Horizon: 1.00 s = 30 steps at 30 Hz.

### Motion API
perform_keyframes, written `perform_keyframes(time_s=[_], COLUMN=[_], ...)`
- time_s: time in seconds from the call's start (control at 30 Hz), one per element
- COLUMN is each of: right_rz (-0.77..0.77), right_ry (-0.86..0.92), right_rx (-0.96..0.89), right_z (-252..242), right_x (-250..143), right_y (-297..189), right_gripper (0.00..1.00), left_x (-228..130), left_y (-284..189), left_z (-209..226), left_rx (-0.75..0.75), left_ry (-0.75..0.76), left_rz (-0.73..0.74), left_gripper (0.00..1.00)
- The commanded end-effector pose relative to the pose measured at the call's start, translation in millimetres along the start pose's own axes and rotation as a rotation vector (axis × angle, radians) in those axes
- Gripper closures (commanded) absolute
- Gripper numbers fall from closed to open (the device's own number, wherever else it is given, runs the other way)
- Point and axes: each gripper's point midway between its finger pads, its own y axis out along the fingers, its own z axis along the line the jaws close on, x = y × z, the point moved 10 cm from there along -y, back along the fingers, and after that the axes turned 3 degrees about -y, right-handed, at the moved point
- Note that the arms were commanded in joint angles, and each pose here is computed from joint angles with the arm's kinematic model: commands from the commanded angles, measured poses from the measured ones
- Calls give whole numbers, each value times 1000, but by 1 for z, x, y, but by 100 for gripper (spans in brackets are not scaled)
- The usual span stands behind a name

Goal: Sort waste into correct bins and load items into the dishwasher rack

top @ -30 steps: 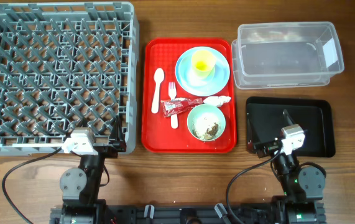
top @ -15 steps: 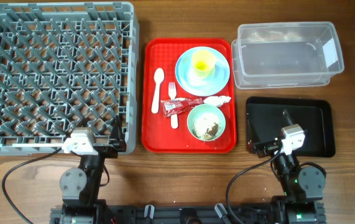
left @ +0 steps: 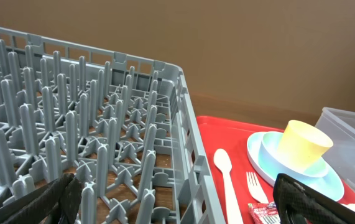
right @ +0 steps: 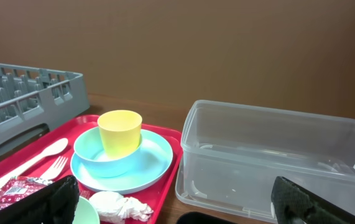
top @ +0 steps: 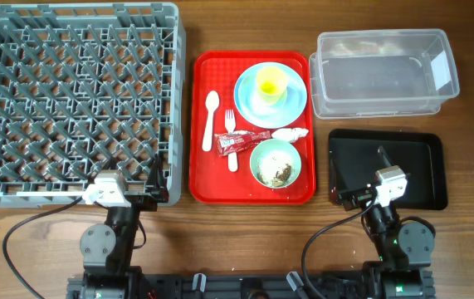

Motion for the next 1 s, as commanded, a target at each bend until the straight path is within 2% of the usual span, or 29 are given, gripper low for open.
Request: perform_keyframes(time_s=[0.0,0.53,0.73,0.83,0.97], right_rz=[-3,-4,-3,-3,-3], right_ry=[6,6,6,6,6], right_rx=[-15,-15,-15,-15,-15], right_z=[-1,-1,-1,-1,-1], right_x=[0,0,0,0,0], right_y=[0,0,0,0,0], right_gripper=[0,0,0,0,0], left_x=[-2,-2,6,22,63], left_y=[0,0,0,-2,-19], left_z=[1,1,-2,-9,-31], left_rx=[7,7,-16,-69,-194], left_ry=[16,16,21,23,38], left_rz=[3,3,-50,-159,-177], left_gripper=[0,0,0,0,0])
